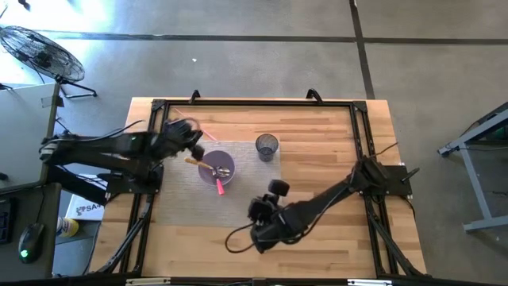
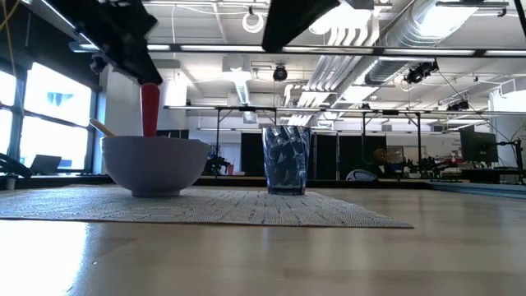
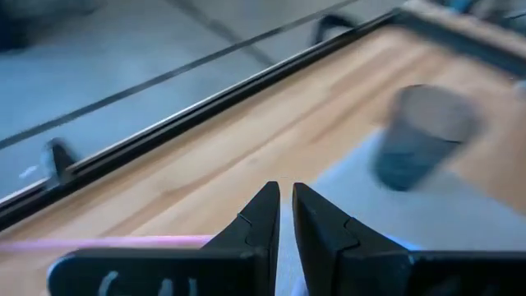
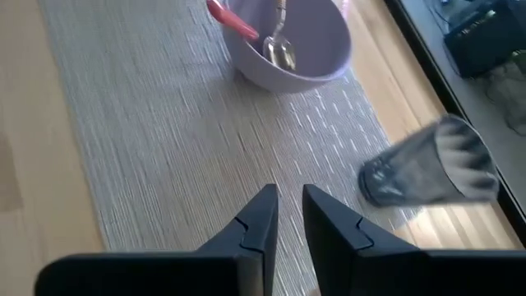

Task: Pick & Place Utensil
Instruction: Put the pink straw into the blue glass

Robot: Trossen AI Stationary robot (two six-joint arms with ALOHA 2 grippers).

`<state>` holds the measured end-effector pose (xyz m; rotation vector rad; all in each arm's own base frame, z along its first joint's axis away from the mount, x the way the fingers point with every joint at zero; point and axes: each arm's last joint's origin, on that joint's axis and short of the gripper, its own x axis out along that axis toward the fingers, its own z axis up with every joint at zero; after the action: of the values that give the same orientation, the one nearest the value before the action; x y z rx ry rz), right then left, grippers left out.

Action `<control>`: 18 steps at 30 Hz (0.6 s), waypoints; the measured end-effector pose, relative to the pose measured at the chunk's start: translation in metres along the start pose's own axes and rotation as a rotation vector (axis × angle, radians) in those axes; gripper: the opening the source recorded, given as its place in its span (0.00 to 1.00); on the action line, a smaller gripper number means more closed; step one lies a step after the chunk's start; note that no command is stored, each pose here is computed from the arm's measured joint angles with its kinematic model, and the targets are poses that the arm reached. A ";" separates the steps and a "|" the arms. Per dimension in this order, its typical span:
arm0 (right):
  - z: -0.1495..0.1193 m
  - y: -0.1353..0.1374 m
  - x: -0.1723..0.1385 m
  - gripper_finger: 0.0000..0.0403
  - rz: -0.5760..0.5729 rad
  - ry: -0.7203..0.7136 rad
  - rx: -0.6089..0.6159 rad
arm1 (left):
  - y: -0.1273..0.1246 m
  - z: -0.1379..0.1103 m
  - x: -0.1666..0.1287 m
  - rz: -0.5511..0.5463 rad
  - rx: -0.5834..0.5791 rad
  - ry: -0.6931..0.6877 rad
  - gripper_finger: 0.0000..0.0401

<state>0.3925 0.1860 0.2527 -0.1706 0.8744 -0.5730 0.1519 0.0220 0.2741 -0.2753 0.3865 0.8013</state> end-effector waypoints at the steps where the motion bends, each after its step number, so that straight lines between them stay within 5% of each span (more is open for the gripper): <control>1: -0.003 0.001 -0.002 0.13 -0.010 0.004 0.007 | 0.001 0.002 0.008 0.039 -0.006 0.021 0.09; 18: -0.032 0.012 -0.029 0.07 0.035 0.147 0.048 | 0.080 0.050 0.144 0.257 -0.026 0.603 0.16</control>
<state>0.3584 0.2151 0.2477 -0.0696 1.0037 -0.5786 0.1954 0.1866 0.2485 -0.5001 0.9931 0.9685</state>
